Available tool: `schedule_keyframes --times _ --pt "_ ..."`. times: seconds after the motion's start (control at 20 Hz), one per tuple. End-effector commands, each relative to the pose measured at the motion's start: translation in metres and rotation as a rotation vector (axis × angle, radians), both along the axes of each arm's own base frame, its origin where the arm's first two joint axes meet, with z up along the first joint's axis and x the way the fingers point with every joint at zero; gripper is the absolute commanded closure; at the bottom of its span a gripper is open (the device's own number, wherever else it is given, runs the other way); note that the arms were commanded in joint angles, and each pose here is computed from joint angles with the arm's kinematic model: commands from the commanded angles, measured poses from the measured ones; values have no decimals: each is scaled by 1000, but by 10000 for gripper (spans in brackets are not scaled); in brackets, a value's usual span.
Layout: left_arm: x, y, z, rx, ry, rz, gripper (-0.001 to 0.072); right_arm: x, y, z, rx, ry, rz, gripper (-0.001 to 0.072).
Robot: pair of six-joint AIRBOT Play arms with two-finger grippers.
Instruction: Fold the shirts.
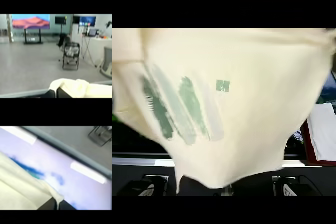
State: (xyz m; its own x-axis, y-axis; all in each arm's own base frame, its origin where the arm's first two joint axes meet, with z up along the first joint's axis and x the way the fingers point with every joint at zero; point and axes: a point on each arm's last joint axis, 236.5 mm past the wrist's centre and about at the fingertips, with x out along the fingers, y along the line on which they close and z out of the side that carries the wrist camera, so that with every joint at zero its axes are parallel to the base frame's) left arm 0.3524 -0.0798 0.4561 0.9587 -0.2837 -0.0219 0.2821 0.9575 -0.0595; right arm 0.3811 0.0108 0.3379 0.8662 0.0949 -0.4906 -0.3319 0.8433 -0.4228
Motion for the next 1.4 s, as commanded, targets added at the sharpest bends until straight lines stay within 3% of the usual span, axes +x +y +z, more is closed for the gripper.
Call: schedule_keyframes --times 0.0,0.1,0.25,0.5,0.65,0.7,0.75,0.8,0.85,0.9,0.95,1.0,1.05,1.15,1.35 --pt "73 -5 -157 57 369 6 676 50 -12 -138 -22 363 -8 693" --pt "110 -6 -247 57 508 23 676 101 -17 -196 8 390 -43 692" --pt "147 -14 -345 -2 663 27 675 145 -15 -257 190 432 -174 692" --pt "161 -47 -426 -237 862 -10 674 154 8 -303 368 531 -212 692" --pt "161 -59 -447 -275 913 -21 637 153 17 -320 390 576 -202 691" --pt "161 -60 -447 -273 917 -24 617 156 17 -319 392 566 -202 612" --pt "161 -55 -444 -270 922 -25 465 154 16 -316 380 564 -192 389" --pt "162 -46 -437 -273 934 -26 137 149 8 -309 335 561 -166 215" --pt "162 -32 -428 -274 954 -25 45 141 -2 -303 278 566 -141 208" --pt "158 -12 -421 -263 987 -19 49 128 -19 -299 228 596 -153 207" --pt "151 9 -418 -253 1031 -8 125 111 -40 -301 190 646 -187 208" --pt "138 31 -421 -252 1094 5 283 92 -58 -306 181 719 -220 224" --pt "123 46 -430 -258 1166 11 352 73 -74 -313 197 792 -252 232" --pt "82 63 -461 -251 1335 7 304 41 -92 -330 223 908 -290 366" --pt "32 57 -529 -291 1518 28 303 13 -78 -356 238 1027 -228 366"
